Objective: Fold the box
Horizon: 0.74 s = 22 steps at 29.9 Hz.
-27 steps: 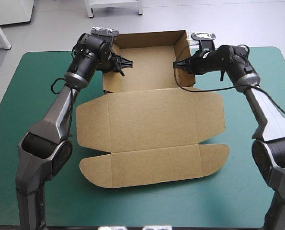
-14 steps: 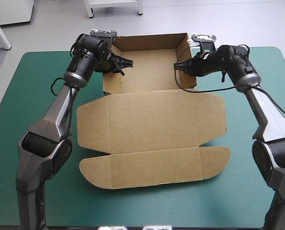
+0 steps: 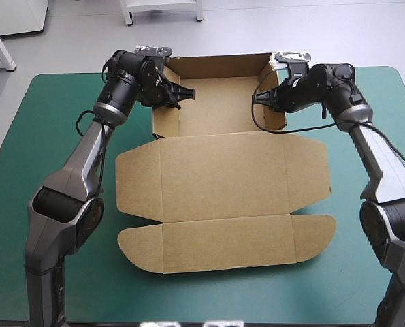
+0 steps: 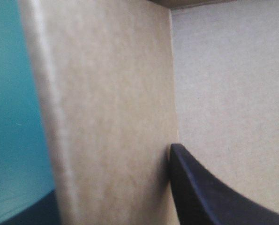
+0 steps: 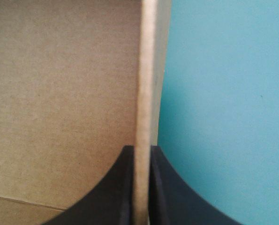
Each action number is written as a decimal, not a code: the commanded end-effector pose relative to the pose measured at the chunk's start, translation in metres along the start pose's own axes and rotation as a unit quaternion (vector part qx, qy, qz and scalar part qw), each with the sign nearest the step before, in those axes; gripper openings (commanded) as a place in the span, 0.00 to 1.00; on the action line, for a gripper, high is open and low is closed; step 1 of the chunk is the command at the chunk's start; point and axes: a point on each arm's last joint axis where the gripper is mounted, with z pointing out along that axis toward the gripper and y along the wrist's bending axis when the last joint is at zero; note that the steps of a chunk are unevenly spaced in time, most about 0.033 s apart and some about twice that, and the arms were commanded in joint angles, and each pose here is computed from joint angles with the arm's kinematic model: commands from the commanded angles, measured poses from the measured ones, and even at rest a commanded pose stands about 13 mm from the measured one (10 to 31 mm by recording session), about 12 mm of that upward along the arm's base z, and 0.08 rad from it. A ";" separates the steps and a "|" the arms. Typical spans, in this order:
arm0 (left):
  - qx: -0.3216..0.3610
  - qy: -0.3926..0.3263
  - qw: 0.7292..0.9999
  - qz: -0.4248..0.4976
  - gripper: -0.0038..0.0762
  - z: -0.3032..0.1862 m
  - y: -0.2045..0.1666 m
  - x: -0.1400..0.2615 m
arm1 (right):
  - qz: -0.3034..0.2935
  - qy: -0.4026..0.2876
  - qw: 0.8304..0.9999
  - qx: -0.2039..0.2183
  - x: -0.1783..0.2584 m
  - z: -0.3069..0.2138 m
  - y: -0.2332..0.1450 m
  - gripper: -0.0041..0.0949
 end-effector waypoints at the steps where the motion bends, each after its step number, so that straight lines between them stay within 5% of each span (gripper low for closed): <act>1: 0.091 -0.011 0.995 0.035 0.04 -0.045 -0.024 0.003 | -0.005 -0.056 0.998 -0.013 -0.015 -0.028 0.007 0.04; 13: 0.077 0.002 0.997 0.028 0.10 -0.030 -0.019 0.002 | 0.006 -0.020 1.000 -0.009 -0.009 -0.014 0.004 0.04; 15: 0.077 0.000 0.997 0.030 0.22 -0.031 -0.019 0.002 | 0.005 -0.023 1.000 -0.007 -0.009 -0.014 0.003 0.04; 20: 0.091 -0.006 0.996 0.021 0.75 -0.042 -0.021 0.002 | 0.006 -0.024 1.000 -0.005 -0.009 -0.014 0.003 0.04; 22: 0.107 -0.007 0.994 0.017 0.83 -0.048 -0.023 0.003 | 0.008 -0.024 1.000 -0.005 -0.009 -0.014 0.003 0.04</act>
